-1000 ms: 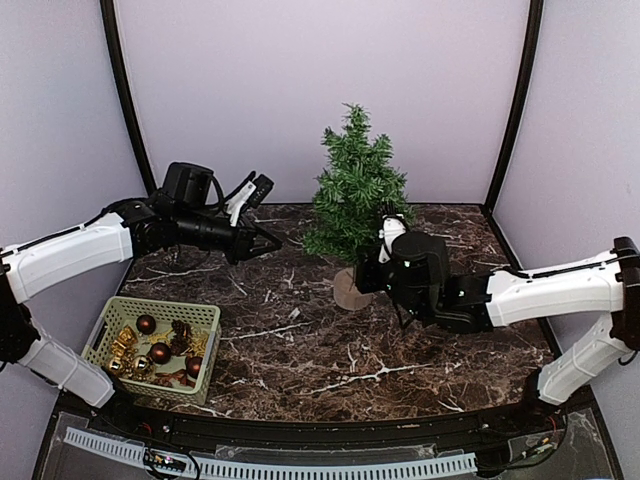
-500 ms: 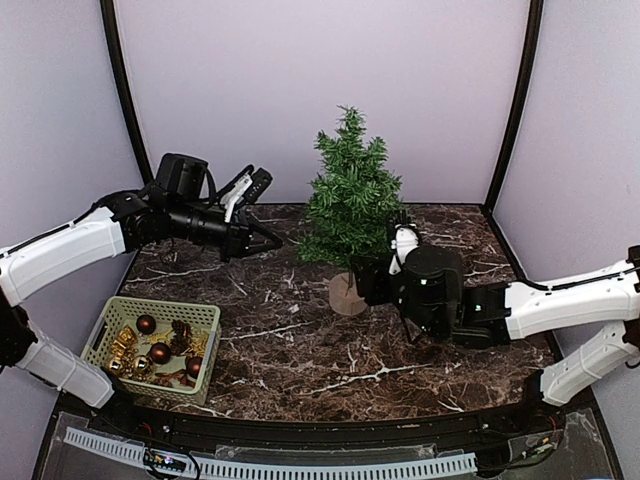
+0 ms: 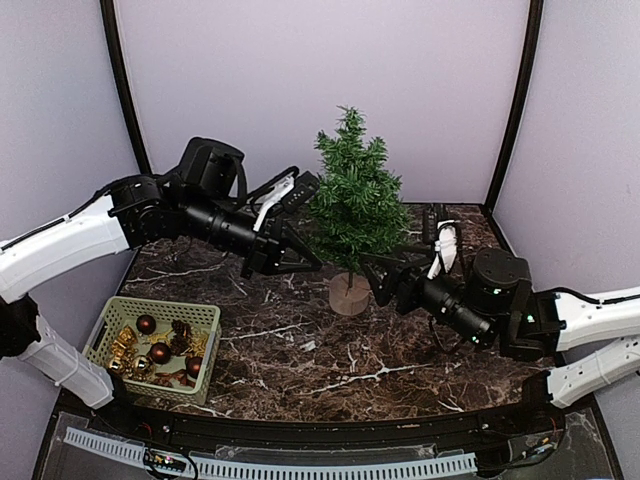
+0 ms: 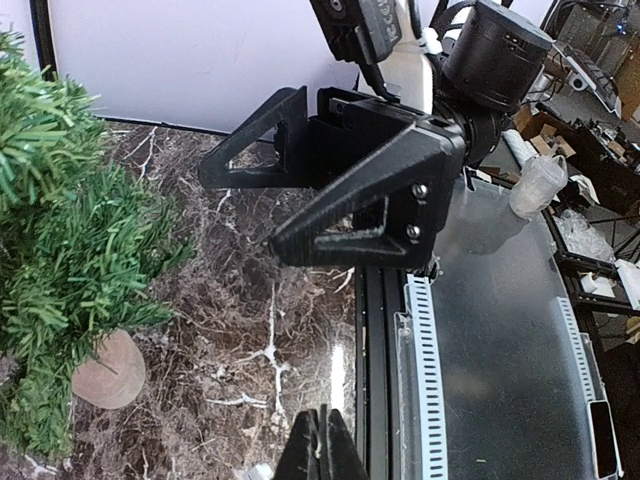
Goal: Decorate the small christmas tree
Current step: Move the christmas tree to the center of the board, then wrap the side of the string light in the gap of the branches.
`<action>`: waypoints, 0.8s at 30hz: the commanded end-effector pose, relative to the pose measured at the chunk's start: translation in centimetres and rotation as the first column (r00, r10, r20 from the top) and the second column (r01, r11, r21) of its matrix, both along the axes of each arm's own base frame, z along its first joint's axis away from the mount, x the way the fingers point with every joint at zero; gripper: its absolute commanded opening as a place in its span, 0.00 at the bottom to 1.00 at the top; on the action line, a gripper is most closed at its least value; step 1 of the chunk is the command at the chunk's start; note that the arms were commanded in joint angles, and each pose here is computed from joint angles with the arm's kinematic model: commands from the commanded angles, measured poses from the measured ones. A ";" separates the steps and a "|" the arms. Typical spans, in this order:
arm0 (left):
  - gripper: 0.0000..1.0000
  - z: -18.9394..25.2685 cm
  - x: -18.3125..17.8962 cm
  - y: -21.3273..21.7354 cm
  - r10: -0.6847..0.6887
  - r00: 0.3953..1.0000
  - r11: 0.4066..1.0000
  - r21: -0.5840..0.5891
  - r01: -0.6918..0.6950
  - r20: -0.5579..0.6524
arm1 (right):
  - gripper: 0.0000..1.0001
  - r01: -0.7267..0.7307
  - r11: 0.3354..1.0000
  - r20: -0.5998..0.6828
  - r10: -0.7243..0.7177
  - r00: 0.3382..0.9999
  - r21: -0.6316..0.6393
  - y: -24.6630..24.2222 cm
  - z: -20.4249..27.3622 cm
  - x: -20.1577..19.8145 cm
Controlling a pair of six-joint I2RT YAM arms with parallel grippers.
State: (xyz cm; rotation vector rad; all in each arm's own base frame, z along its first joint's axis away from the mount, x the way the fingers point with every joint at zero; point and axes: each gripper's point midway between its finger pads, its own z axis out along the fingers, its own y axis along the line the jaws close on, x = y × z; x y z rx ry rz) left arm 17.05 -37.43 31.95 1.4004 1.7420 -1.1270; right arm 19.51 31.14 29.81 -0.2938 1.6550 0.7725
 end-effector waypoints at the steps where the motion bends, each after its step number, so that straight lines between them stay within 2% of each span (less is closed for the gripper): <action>1: 0.00 1.6 -0.3 -1.3 0.032 0.999 0.999 -0.012 -0.032 -0.019 | 0.84 -0.096 0.995 0.079 0.094 0.992 0.017 1.8 2.8 -2.4; 9: 0.00 3.4 -0.3 -2.5 0.050 0.998 0.997 -0.049 -0.052 -0.032 | 0.78 -0.219 0.976 0.115 0.217 0.969 -0.001 4.7 3.1 -5.6; 18: 0.00 4.9 -2.3 -2.6 -0.055 0.997 0.996 -0.079 0.051 -0.057 | 0.61 -0.128 0.989 0.117 0.136 0.984 -0.080 5.5 0.8 -4.2; 24: 0.00 5.9 -2.8 -2.4 -0.071 0.996 0.994 -0.091 0.066 -0.055 | 0.51 -0.052 0.993 0.127 0.066 0.990 -0.110 5.5 -0.9 -2.9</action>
